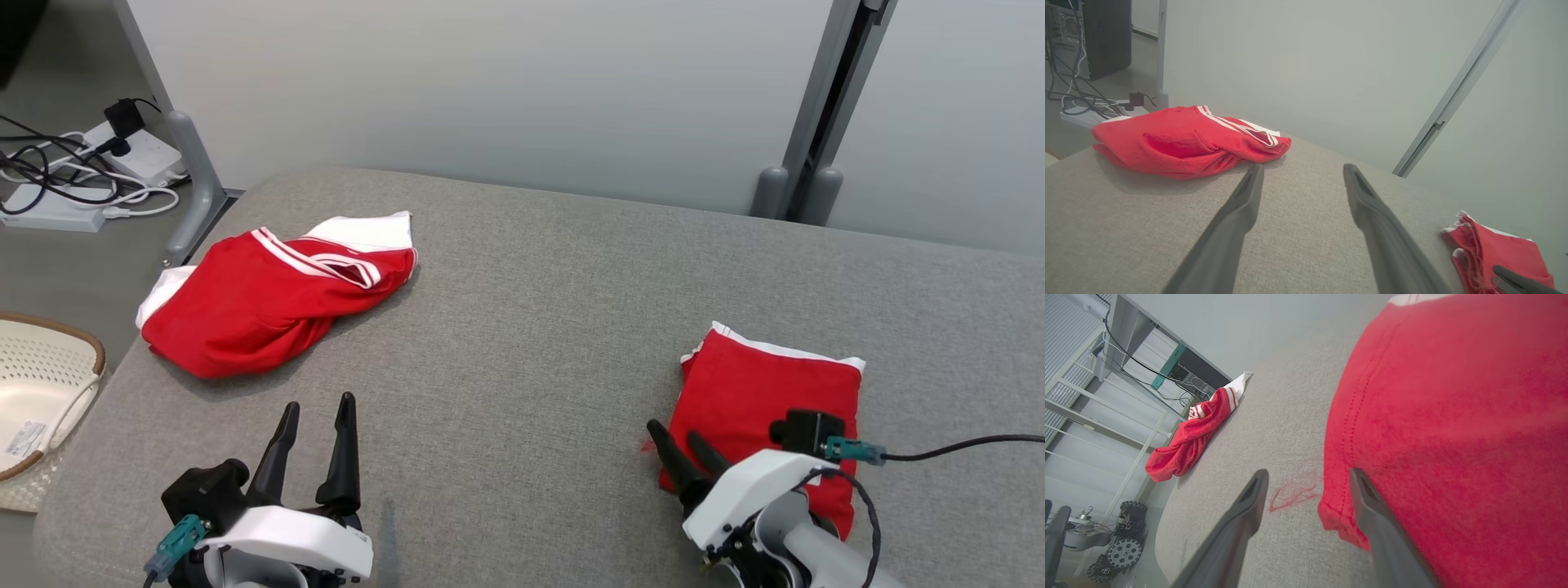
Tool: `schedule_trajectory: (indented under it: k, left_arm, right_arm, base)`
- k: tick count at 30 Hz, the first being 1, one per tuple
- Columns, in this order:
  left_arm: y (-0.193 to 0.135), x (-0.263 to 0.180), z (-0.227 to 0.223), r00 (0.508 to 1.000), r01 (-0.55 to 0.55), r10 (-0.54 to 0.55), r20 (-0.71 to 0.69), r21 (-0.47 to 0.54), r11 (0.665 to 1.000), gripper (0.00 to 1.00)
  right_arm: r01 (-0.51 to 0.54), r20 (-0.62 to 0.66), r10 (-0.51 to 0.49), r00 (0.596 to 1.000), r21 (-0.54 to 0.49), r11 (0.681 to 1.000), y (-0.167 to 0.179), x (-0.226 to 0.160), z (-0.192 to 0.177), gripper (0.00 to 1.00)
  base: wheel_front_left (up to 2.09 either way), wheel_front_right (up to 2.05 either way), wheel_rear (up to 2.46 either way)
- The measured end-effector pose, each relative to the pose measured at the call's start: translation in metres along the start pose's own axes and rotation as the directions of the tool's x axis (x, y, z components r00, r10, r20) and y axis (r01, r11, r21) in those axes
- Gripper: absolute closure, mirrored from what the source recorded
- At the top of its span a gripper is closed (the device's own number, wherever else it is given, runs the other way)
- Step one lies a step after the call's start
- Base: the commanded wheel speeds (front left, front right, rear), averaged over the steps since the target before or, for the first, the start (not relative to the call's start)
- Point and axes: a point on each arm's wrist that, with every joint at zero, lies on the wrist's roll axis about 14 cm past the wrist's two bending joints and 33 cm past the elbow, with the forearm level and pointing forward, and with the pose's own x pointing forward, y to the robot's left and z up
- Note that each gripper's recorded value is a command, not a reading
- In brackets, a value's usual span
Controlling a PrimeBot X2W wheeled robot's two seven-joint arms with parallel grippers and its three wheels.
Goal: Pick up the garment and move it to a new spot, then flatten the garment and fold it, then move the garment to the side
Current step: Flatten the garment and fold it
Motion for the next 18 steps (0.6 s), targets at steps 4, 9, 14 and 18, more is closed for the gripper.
schedule_trajectory:
  k: [4, 9, 14, 18]
  left_arm:
    - [-0.003, 0.003, -0.001, 1.000, 0.007, -0.007, -0.002, 0.001, 1.000, 0.00]
    - [-0.013, 0.007, 0.001, 0.999, 0.038, -0.038, 0.003, -0.001, 0.999, 0.00]
    - [-0.031, 0.014, 0.004, 0.996, 0.090, -0.090, 0.013, -0.008, 0.996, 0.00]
    - [-0.047, 0.018, 0.003, 0.991, 0.136, -0.136, 0.013, -0.012, 0.991, 0.00]
  right_arm:
    - [-0.024, 0.072, 0.026, 0.997, -0.020, 1.000, 0.003, 0.000, 0.023, 0.00]
    - [0.000, 0.169, 0.014, 0.986, -0.086, 0.996, -0.013, -0.013, 0.058, 0.00]
    - [0.077, 0.302, -0.002, 0.953, -0.237, 0.969, -0.037, -0.038, 0.114, 0.00]
    - [0.159, 0.392, -0.019, 0.920, -0.327, 0.932, -0.052, -0.064, 0.135, 0.00]
  base:
    - [0.00, 0.00, 0.00]
    - [0.00, 0.00, 0.00]
    - [0.00, 0.00, 0.00]
    - [0.00, 0.00, 0.00]
